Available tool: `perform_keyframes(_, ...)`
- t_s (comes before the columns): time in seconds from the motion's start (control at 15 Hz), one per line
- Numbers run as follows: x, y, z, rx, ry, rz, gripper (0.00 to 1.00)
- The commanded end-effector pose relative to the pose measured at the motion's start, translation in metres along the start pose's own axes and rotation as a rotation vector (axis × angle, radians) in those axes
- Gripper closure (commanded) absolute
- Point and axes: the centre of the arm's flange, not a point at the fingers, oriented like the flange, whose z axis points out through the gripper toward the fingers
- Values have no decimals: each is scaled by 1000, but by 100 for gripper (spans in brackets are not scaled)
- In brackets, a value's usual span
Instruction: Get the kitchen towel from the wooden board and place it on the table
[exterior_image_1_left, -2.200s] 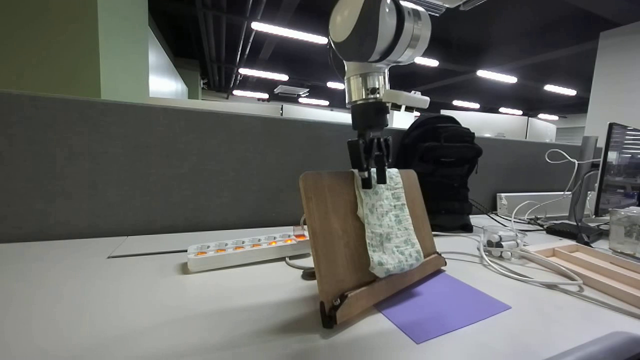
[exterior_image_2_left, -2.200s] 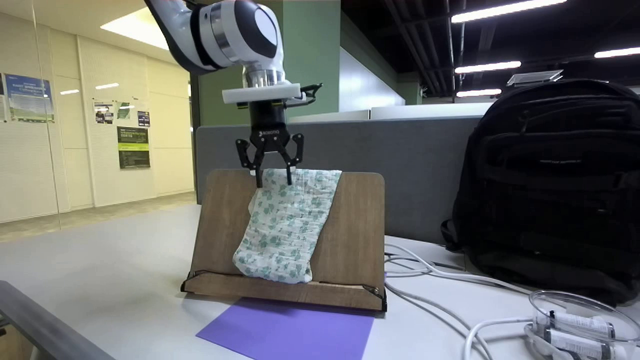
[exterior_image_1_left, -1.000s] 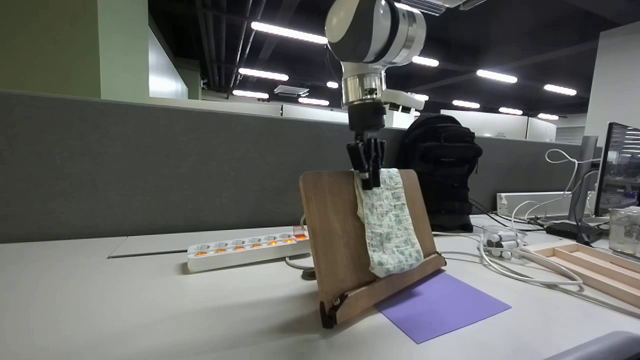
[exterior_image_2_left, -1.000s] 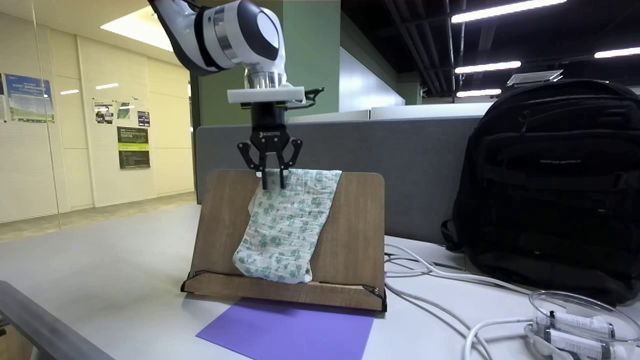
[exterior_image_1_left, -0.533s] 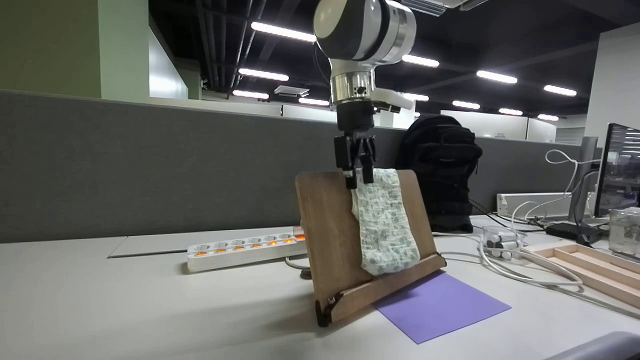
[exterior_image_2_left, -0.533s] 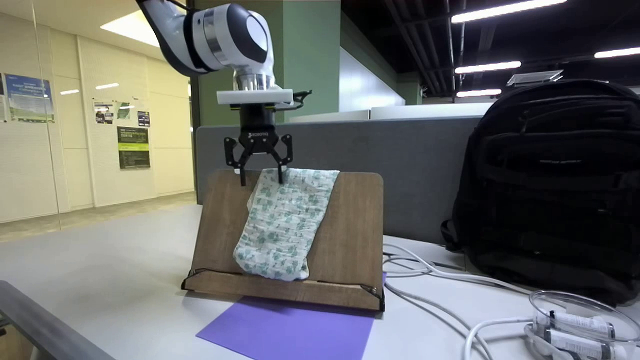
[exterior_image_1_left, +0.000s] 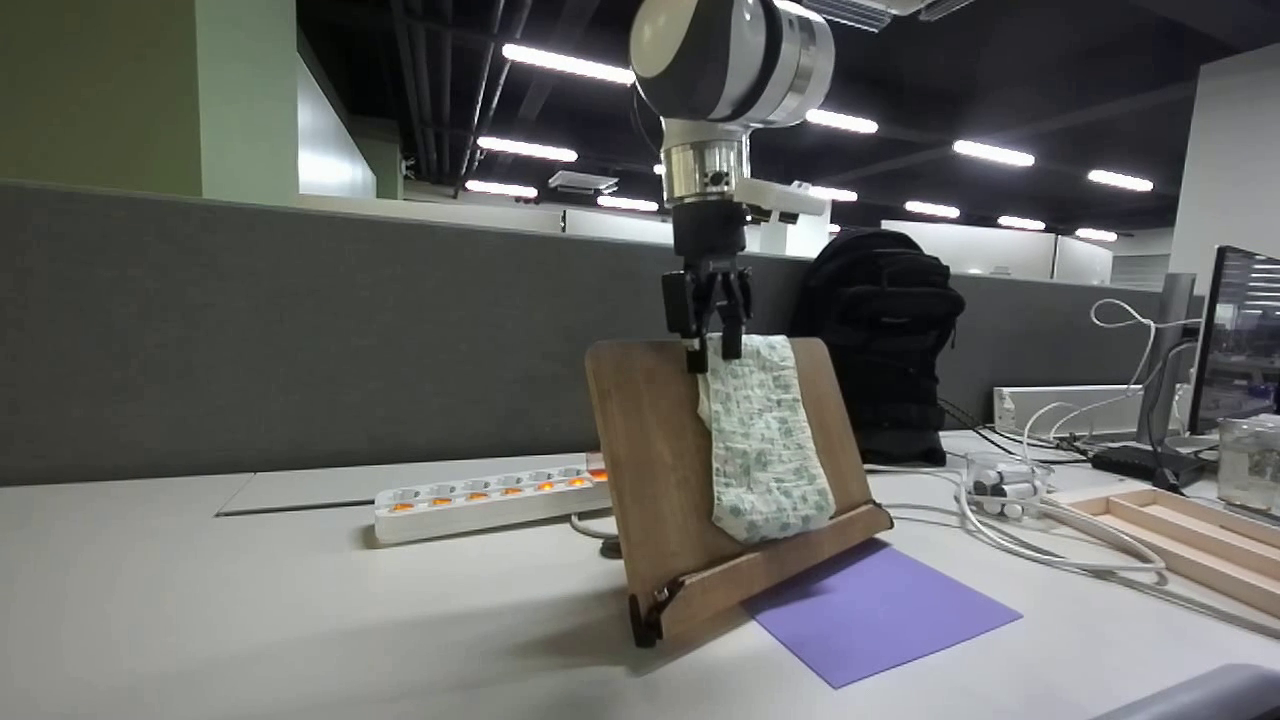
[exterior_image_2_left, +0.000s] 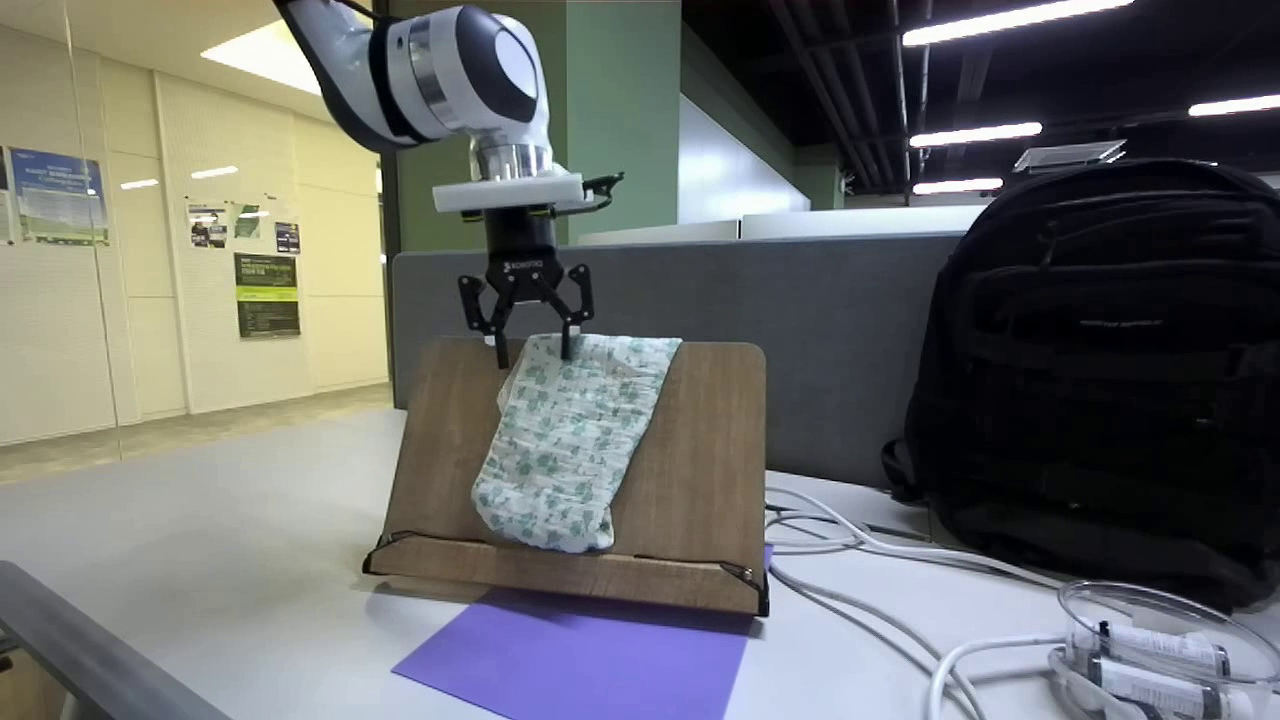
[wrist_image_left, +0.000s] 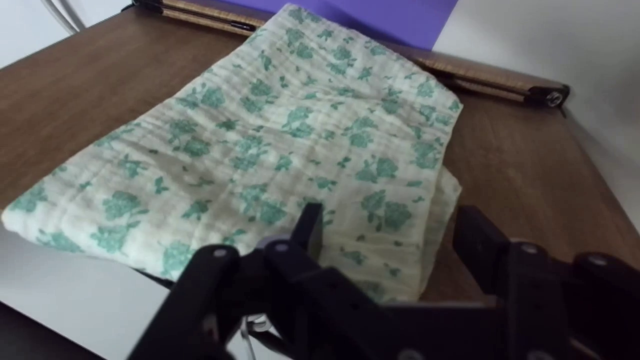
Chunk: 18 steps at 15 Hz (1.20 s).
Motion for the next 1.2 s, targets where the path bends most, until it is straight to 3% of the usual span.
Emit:
perform_keyframes(0.0,7,2,-1,-67,58,176,59)
perform_keyframes(0.4,6,-11,4,-66,58,444,98)
perform_keyframes(0.8,-23,-14,-23,-36,72,576,98)
perform_keyframes(1.13,-96,8,-50,26,54,783,98)
